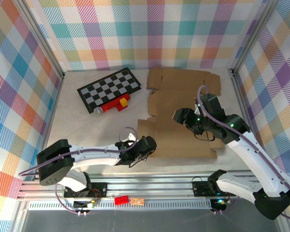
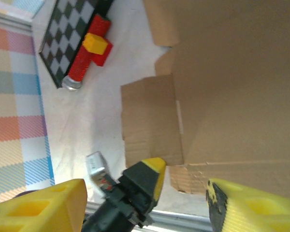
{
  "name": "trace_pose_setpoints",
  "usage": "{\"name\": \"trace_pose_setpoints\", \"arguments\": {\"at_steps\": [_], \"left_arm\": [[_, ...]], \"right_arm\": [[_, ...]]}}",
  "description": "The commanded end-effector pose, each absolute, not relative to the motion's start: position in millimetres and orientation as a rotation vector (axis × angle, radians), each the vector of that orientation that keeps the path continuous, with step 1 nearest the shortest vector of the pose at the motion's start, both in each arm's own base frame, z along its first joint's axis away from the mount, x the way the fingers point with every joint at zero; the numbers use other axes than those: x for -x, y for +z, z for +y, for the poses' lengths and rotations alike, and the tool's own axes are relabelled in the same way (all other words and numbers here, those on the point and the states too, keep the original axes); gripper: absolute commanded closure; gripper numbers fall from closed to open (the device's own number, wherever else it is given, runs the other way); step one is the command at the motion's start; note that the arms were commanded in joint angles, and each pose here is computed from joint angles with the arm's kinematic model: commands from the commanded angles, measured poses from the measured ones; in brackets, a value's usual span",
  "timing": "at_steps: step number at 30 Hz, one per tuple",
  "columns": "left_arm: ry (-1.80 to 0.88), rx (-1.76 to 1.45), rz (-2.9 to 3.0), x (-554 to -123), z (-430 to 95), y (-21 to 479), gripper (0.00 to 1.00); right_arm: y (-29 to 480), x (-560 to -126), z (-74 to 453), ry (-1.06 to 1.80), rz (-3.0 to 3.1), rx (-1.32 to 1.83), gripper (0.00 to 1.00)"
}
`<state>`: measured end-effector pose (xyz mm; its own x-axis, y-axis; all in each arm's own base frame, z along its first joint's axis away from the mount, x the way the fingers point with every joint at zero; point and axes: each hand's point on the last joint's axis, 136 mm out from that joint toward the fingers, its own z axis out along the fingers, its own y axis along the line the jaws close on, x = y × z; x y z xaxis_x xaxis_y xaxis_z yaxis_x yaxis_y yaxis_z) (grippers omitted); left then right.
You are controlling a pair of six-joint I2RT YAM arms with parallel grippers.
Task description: Fold the paper box
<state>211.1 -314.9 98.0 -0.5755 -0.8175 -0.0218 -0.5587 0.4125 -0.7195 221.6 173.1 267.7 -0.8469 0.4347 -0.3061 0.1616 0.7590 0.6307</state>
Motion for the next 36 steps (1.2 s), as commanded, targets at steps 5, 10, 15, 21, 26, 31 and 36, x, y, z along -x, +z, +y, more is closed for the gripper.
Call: {"name": "trace_pose_setpoints", "arguments": {"at_steps": [5, 10, 15, 21, 26, 31, 36], "left_arm": [[-1.112, 1.116, 2.171, -240.8, -324.5, 177.5, 1.00], [-1.151, 1.099, 2.147, -247.7, -326.0, 194.5, 1.00], [-1.168, 1.096, 2.138, -250.7, -323.3, 202.5, 1.00], [-1.188, 1.075, 2.137, -254.6, -323.0, 212.1, 1.00], [-1.202, 1.069, 2.144, -254.7, -323.8, 215.0, 1.00], [-1.216, 1.066, 2.146, -255.5, -324.9, 220.3, 1.00], [-1.230, 1.062, 2.152, -255.8, -328.0, 222.3, 1.00]], "right_arm": [[234.7, -202.9, 155.0, 0.832, 2.558, -0.942, 0.35], [223.2, -194.8, 144.7, 0.829, 2.512, -1.133, 0.27], [211.7, -189.2, 136.2, 0.784, 2.506, -1.186, 0.25], [189.9, -180.8, 131.1, 0.781, 2.505, -1.227, 0.24], [191.6, -198.0, 129.9, 0.859, 2.372, -1.156, 0.21], [197.5, -224.8, 139.9, 0.969, 2.242, -1.157, 0.25], [202.5, -240.2, 138.1, 0.990, 2.181, -1.188, 0.36]]}}
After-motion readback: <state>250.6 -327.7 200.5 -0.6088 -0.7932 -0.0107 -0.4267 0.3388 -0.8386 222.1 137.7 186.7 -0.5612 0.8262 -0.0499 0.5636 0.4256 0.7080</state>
